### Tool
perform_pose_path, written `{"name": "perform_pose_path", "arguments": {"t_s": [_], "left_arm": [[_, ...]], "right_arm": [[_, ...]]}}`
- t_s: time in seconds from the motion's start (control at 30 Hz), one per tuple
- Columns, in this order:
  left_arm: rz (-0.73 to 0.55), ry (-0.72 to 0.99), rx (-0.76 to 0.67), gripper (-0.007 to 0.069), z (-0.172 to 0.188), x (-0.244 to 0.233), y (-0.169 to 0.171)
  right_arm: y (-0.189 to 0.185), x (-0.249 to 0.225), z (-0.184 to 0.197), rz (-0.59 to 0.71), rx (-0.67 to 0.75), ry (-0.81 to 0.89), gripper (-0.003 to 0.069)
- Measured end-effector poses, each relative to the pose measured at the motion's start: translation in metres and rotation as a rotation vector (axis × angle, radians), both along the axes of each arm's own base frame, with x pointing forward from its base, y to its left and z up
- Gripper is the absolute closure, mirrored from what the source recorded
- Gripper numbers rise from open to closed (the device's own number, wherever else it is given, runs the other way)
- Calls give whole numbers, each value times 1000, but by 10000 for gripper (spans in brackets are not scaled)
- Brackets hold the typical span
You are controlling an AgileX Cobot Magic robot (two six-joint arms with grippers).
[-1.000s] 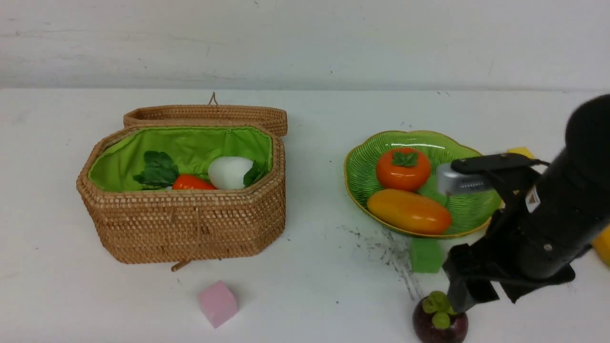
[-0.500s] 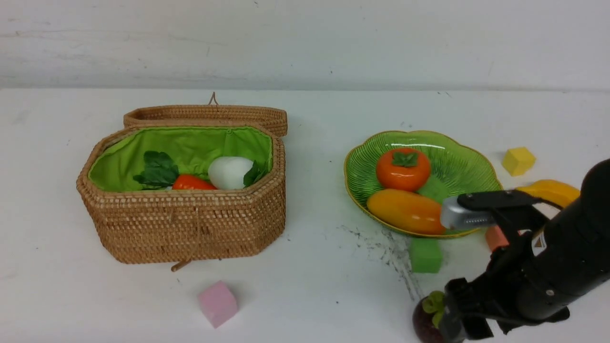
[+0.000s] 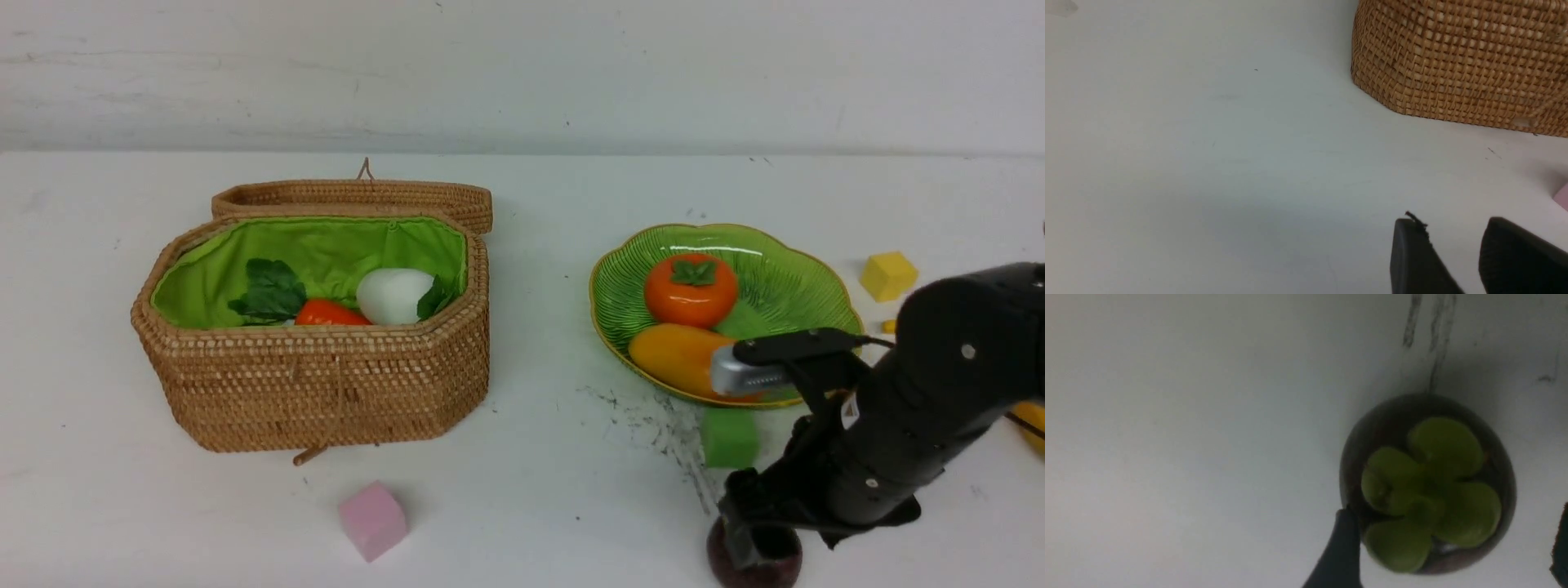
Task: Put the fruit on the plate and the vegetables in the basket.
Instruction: Use the right arm to grab a mangosteen and put it into the right plate
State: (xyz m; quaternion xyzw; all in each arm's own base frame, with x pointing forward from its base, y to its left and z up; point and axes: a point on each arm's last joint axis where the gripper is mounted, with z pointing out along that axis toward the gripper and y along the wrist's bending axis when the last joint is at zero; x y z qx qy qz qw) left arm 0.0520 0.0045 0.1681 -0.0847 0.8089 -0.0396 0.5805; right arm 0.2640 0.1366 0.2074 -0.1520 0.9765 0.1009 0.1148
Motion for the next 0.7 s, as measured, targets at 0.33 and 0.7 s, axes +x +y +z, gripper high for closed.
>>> {"name": "perform_pose_path", "arguments": {"t_s": [0.33,0.7], "left_arm": [[0,0,0,386,0,0,0],[0,0,0,386,0,0,0]], "right_arm": [[9,16,-26,-9,-20,94,11],[13,19,-42,14,-42,176,79]]}}
